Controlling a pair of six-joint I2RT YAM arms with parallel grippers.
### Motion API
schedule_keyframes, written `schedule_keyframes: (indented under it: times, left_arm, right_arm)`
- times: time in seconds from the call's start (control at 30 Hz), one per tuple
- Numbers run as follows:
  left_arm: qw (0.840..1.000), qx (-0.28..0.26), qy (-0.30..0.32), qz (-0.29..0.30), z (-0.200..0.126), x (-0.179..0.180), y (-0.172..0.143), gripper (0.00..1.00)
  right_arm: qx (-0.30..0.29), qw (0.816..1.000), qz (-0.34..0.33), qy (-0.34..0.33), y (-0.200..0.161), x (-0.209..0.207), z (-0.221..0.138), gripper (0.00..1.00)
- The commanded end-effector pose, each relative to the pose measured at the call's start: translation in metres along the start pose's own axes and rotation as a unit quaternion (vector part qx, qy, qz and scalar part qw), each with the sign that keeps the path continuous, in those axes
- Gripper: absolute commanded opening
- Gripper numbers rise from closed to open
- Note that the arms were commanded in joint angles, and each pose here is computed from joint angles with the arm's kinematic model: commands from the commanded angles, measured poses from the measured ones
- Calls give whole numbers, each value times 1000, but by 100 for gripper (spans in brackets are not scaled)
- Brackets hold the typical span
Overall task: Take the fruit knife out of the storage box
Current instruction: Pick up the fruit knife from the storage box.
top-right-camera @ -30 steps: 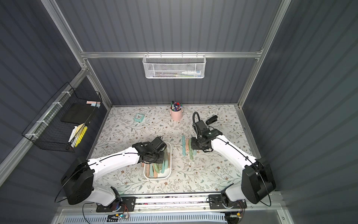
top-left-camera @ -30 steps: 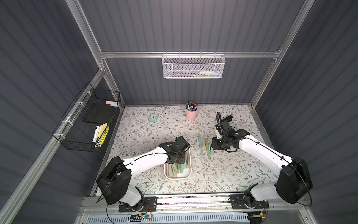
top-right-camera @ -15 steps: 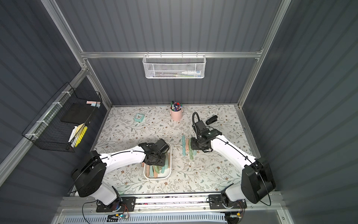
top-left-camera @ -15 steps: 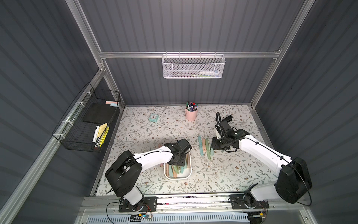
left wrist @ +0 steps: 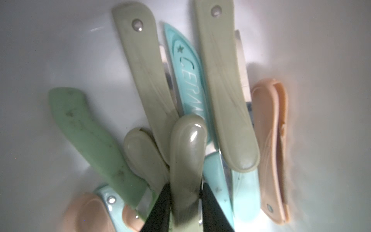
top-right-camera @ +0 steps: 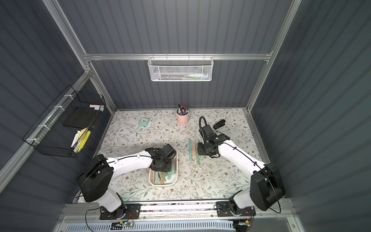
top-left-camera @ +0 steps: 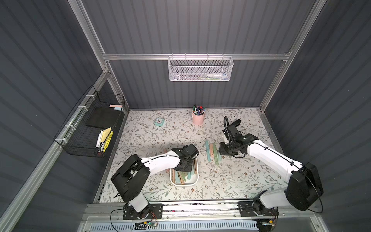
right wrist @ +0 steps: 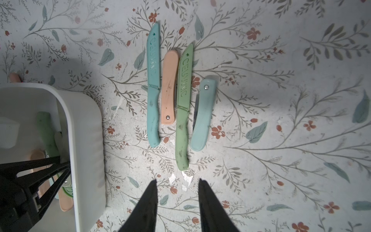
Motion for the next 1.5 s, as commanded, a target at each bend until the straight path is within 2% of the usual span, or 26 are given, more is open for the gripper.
schedule_keyframes:
  times: [0.0, 0.27, 0.47, 0.8, 0.97, 1.3, 1.47]
  left_arm:
    - [1000, 14, -1, -4, 5, 0, -2, 22]
    - [1000, 0, -6, -8, -6, 3, 6, 17]
    - [1000, -23, -15, -9, -33, 9, 18, 17]
    - [996, -66, -33, -57, -77, 58, 34, 17]
    - [993, -76, -26, -88, -88, 86, 34, 17]
    - [981, -63, 0, -183, -70, 150, 14, 17]
    - [979, -42, 4, -202, -48, 154, 10, 18]
  right_arm:
    - [-5, 1000, 1, -2, 4, 2, -2, 37]
    - [-6, 1000, -1, -2, 5, 3, -3, 37]
    - [-6, 1000, -2, -2, 5, 3, -4, 38]
    - [-3, 1000, -2, 3, 6, 5, -1, 38]
    - [0, 1000, -3, 5, 6, 6, 1, 38]
    - [1, 1000, -6, 3, 5, 6, 2, 37]
    - [6, 1000, -5, 6, 4, 7, 5, 37]
Point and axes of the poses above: each gripper's point midway between its finger pads, its own z axis out along the fingers, its own x axis along the line the jaws close on, y = z × x, the point moved 3 cm from there along -z, back along the fingers, and after that the axes turned 3 degrees about z, right-handed, at the moved point
